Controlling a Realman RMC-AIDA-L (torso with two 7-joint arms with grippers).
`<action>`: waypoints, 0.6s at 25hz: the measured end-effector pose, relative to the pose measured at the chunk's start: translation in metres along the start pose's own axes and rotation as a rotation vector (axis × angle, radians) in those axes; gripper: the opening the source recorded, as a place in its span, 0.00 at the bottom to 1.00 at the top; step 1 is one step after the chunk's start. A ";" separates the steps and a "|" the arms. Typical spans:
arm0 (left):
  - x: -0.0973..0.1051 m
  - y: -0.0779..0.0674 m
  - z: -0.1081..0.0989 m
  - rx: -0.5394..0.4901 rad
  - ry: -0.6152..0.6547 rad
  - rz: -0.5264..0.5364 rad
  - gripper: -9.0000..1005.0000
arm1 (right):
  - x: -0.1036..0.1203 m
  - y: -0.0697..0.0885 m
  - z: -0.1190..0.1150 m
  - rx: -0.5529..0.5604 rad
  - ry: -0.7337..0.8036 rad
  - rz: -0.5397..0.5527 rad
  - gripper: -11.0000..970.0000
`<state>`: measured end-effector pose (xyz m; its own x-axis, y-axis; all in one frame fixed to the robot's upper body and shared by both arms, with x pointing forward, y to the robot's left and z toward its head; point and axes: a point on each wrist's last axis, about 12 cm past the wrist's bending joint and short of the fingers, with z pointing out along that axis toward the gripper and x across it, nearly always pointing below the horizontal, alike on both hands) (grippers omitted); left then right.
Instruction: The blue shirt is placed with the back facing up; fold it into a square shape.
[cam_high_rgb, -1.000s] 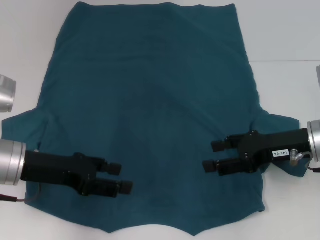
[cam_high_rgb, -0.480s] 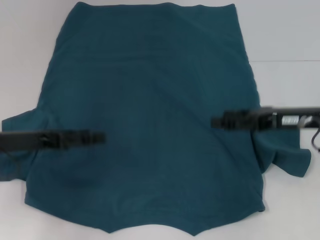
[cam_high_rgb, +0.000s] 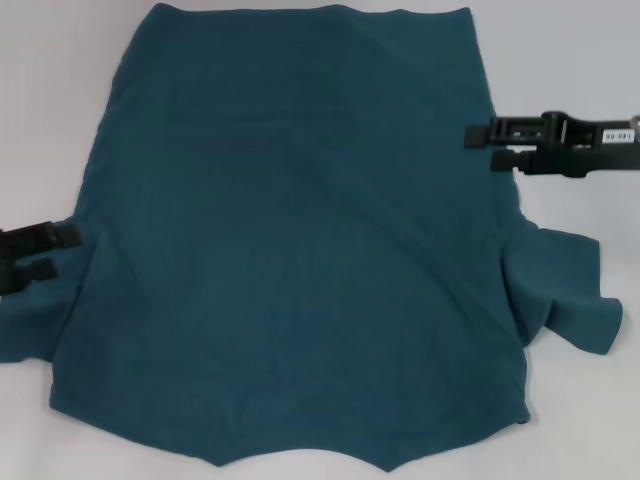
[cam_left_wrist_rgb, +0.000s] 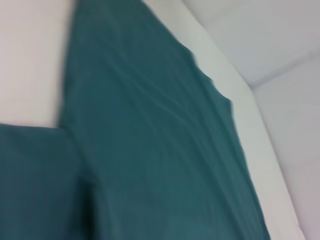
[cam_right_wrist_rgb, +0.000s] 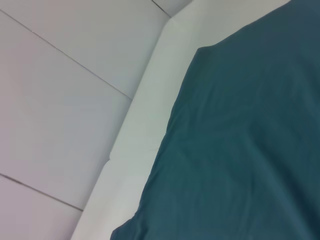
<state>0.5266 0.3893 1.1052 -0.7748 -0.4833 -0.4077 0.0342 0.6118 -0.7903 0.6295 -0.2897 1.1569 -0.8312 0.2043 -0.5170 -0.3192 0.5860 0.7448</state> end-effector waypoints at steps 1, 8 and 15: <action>0.001 0.003 -0.003 -0.009 -0.011 -0.013 0.75 | -0.004 0.001 -0.001 0.005 0.008 0.001 0.83; 0.005 0.027 -0.016 -0.099 -0.100 -0.079 0.75 | -0.013 0.003 0.003 0.046 0.031 -0.005 0.83; 0.008 0.041 -0.017 -0.167 -0.147 -0.073 0.75 | -0.011 0.002 0.003 0.048 0.035 0.000 0.82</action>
<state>0.5111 0.4214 1.0778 -0.6709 -0.6083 -0.4242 -0.1324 0.6610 -0.7386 0.6396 -0.2889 1.1632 -0.8468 0.1771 -0.5015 -0.2978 0.6233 0.7230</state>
